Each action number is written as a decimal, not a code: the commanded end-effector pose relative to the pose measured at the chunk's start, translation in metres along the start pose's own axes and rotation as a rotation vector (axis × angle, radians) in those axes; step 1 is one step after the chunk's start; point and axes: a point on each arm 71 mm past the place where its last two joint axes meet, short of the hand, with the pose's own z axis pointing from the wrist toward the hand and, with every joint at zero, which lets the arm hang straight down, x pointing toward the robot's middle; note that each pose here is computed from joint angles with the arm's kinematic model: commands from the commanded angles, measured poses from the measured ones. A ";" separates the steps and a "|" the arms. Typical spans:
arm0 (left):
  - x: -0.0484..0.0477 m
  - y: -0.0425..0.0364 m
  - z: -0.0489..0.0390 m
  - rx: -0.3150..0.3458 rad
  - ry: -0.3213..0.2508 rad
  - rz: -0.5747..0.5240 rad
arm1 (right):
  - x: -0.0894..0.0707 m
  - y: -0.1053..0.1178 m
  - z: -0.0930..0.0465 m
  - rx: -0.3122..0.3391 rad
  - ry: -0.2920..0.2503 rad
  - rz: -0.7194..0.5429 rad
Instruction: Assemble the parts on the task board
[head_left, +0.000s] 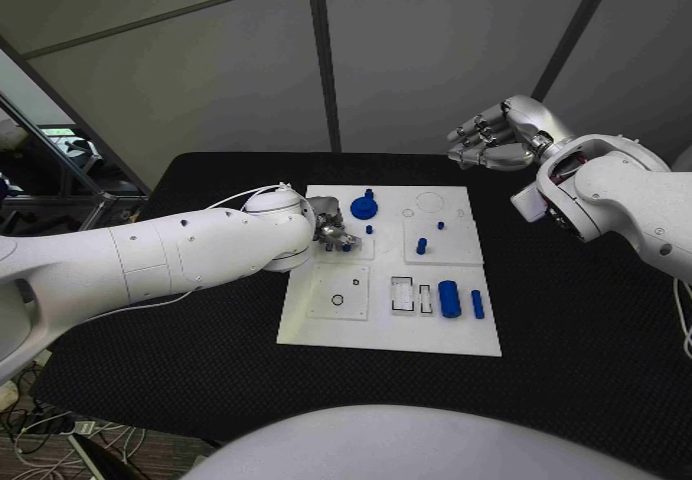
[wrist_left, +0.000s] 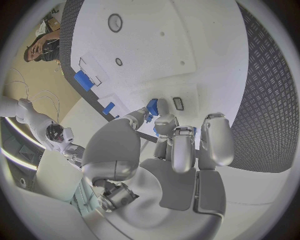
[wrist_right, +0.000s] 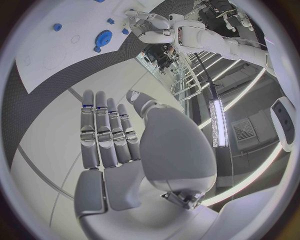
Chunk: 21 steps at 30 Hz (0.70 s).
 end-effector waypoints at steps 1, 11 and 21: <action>-0.0014 -0.0006 -0.0003 0.002 -0.009 -0.007 | 0.000 0.002 0.001 -0.008 0.003 -0.002; -0.0032 0.0017 -0.0019 0.001 -0.015 -0.011 | -0.001 0.001 0.000 -0.007 0.003 -0.002; -0.0297 0.0040 -0.0079 0.006 -0.041 -0.041 | -0.002 0.000 0.000 -0.004 0.001 -0.004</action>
